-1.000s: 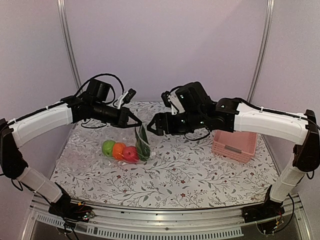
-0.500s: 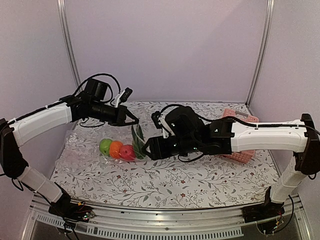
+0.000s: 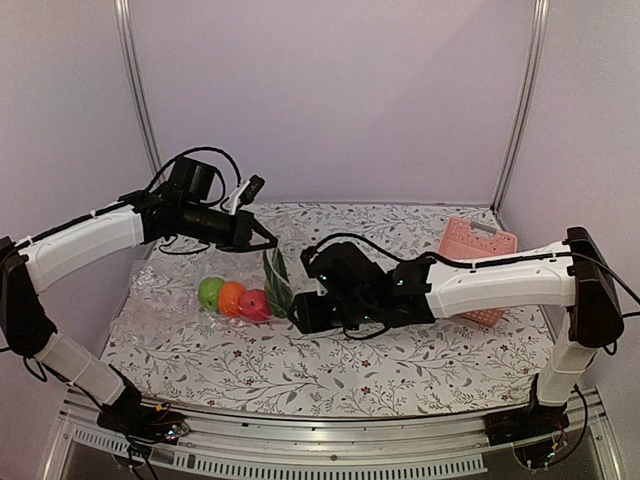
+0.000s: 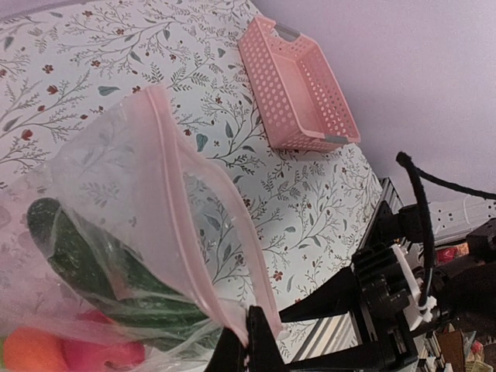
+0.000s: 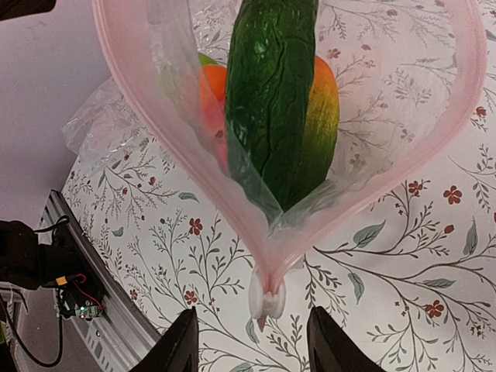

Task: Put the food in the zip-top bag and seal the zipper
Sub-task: Pass from the left arm to the right, then pass from the right arm to the left

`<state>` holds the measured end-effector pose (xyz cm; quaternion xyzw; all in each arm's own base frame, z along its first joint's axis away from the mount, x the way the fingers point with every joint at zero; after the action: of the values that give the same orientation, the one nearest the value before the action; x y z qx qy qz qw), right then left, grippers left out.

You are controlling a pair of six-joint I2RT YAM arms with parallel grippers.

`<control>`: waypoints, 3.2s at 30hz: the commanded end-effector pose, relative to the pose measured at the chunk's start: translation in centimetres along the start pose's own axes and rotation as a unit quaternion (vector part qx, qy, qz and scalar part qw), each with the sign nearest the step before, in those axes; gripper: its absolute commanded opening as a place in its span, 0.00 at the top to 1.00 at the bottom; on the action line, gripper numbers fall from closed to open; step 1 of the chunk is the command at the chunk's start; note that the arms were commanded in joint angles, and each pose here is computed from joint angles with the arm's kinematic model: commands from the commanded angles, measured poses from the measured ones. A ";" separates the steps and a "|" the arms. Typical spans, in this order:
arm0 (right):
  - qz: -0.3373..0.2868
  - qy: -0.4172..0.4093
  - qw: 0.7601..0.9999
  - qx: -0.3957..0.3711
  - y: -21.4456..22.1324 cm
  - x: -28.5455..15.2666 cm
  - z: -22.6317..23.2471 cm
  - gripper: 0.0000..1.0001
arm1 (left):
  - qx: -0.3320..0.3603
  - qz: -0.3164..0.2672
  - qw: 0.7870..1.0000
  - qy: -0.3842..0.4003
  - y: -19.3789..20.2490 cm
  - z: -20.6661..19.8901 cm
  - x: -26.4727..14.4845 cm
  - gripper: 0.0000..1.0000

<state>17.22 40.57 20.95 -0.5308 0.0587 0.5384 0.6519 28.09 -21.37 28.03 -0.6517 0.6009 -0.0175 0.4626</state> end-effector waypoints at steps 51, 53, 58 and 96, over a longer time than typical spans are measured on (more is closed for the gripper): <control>-0.070 0.004 0.966 -0.250 -14.4 -13.2 3.6 1.00 | 0.077 -0.205 0.968 -0.124 -2.0 -0.1 -11.0 0.17; -0.080 0.002 0.960 -0.268 -14.9 -14.1 3.6 1.00 | 0.092 -0.210 0.967 -0.110 -1.9 -0.6 -11.3 0.16; -0.089 -0.051 0.954 -0.280 -16.2 -16.2 3.2 1.00 | 0.139 -0.234 0.959 -0.077 -1.4 -2.1 -12.4 0.15; 0.027 -0.204 0.914 -0.349 -7.9 -20.6 0.2 1.00 | 0.471 -0.087 0.863 0.159 1.5 -19.7 -3.1 0.46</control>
<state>15.34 29.31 39.02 -0.6106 -0.2338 0.6374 0.4077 15.16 -29.21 40.34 -0.4168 0.5079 -0.4297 0.6194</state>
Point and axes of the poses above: each gripper's point midway between its finger pads, its own x axis out along the fingers, its own z axis along the line the jaws close on, y = z × x, the point moved 9 cm from there along -x, back along the fingers
